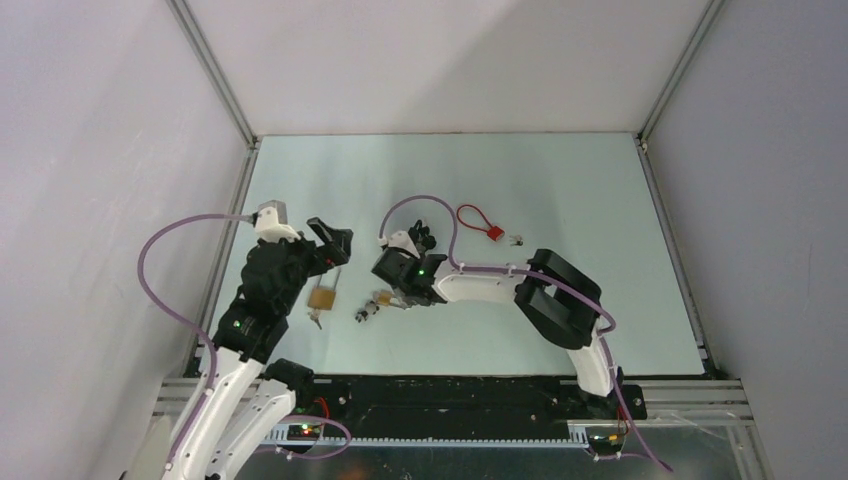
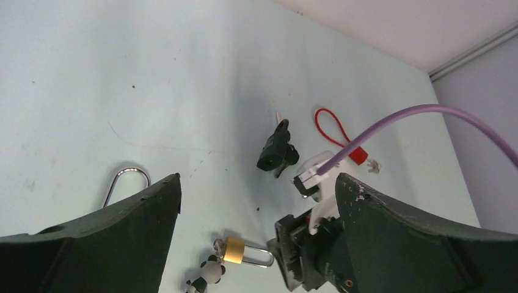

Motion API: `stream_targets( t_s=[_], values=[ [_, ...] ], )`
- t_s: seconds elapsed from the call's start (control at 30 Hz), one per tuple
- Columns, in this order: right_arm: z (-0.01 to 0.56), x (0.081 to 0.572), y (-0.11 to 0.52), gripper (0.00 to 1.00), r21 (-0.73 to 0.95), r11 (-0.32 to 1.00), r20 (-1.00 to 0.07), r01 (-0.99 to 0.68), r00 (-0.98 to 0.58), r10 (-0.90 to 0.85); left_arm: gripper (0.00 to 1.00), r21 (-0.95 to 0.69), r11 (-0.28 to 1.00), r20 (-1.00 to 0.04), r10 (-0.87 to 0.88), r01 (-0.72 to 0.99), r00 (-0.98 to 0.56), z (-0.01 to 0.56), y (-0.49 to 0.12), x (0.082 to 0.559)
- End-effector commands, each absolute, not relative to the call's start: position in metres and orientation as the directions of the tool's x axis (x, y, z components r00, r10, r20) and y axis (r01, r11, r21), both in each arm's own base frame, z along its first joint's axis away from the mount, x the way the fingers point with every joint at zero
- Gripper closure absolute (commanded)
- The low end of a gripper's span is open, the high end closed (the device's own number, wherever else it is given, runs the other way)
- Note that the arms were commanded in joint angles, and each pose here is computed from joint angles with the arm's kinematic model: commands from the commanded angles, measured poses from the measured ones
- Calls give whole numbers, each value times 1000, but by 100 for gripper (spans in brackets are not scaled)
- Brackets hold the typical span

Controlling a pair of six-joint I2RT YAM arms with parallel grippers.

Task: Lock with the key
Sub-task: Pick up the lock from the center of the board.

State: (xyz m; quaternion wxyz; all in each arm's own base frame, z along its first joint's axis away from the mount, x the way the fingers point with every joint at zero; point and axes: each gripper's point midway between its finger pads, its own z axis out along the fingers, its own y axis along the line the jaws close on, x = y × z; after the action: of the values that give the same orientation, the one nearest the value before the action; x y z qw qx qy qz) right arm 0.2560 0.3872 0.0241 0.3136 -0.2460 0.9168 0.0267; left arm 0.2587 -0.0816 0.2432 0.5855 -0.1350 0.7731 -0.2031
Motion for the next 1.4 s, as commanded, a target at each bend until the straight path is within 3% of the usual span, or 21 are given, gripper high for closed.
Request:
stream_targets(
  t_s=[0.0, 0.3, 0.6, 1.07, 1.37],
  values=[
    [8, 232, 346, 44, -184, 821, -459, -540, -692, -557, 2, -461, 886, -853, -425, 53, -304, 242, -88, 263],
    [58, 227, 401, 42, 120, 826, -584, -550, -712, -390, 2, -472, 879, -856, -441, 60, -271, 252, -85, 259],
    [74, 221, 446, 37, 266, 634, -660, -726, -617, -429, 2, -493, 855, -860, -451, 160, -237, 281, -94, 246],
    [38, 244, 446, 37, 85, 472, -675, -877, -400, -620, 2, -507, 841, -858, -471, 188, -206, 304, -95, 244],
    [12, 240, 444, 45, -14, 438, -602, -899, -342, -721, 2, -502, 844, -863, -474, 191, -173, 315, -91, 242]
  ],
)
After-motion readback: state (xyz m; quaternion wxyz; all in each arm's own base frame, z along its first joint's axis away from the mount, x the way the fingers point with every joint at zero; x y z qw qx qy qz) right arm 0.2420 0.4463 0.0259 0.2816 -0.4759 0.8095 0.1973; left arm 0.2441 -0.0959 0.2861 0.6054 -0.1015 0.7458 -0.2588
